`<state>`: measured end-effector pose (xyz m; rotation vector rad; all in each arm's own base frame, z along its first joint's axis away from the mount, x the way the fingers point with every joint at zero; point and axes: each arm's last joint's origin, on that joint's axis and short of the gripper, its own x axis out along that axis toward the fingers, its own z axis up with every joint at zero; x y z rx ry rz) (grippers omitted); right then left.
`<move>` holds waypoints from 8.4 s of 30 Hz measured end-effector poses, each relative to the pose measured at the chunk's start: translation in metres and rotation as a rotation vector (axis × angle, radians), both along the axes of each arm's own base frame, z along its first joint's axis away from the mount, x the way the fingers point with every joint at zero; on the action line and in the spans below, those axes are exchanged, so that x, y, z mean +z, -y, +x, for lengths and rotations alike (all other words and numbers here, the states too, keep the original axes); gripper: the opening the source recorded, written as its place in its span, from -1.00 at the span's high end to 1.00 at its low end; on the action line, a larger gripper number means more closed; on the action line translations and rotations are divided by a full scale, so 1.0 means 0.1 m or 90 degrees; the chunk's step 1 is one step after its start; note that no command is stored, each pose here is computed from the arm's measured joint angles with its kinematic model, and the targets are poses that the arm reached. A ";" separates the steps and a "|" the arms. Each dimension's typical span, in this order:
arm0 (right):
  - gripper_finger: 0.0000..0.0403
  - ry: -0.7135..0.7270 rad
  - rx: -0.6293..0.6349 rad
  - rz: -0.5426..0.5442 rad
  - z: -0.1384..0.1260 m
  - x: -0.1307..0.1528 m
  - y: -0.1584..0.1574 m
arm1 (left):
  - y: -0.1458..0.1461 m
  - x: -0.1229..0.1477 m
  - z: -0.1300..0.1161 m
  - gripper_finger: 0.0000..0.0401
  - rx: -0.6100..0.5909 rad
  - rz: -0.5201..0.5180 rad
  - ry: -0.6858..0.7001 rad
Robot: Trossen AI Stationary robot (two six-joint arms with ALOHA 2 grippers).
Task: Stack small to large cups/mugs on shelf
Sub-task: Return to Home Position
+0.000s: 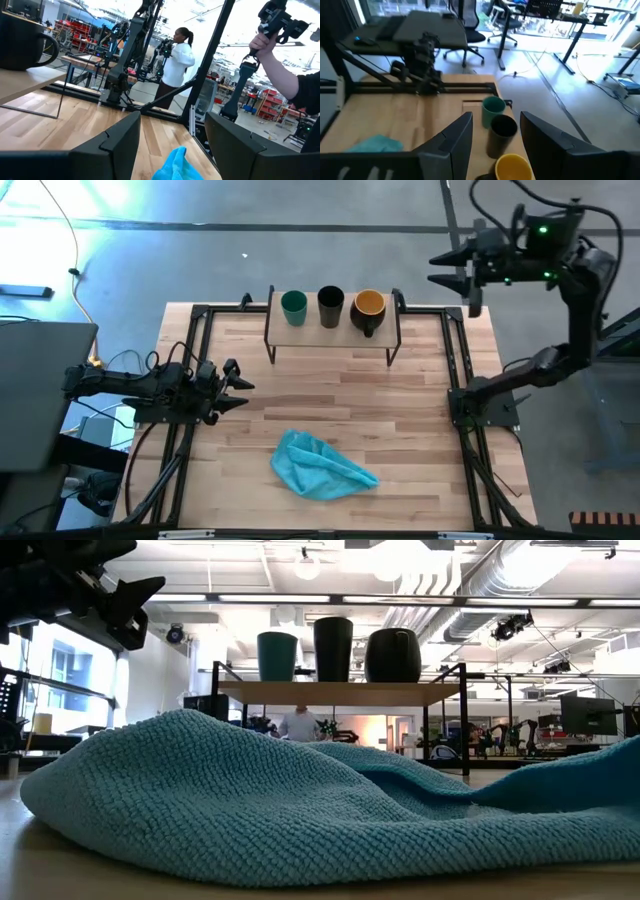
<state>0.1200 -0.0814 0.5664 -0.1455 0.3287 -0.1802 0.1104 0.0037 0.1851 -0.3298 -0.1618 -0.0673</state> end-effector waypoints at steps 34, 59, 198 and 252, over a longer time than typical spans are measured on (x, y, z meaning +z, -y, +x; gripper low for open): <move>0.22 0.065 0.054 0.054 -0.55 0.07 -0.49 | 0.00 0.00 0.00 -0.05 -0.013 -0.118 -0.005; 0.22 0.141 -0.135 0.075 -0.46 -0.24 -0.33 | 0.00 0.00 0.00 -0.05 -0.018 -0.152 -0.005; 0.22 0.410 0.102 0.065 0.11 -2.62 -0.72 | -0.10 -0.04 -0.01 -0.05 0.214 -0.085 -0.017; 0.22 0.459 0.100 0.120 -0.20 -3.60 -0.80 | -0.10 0.06 -0.03 -0.05 0.209 -0.092 0.051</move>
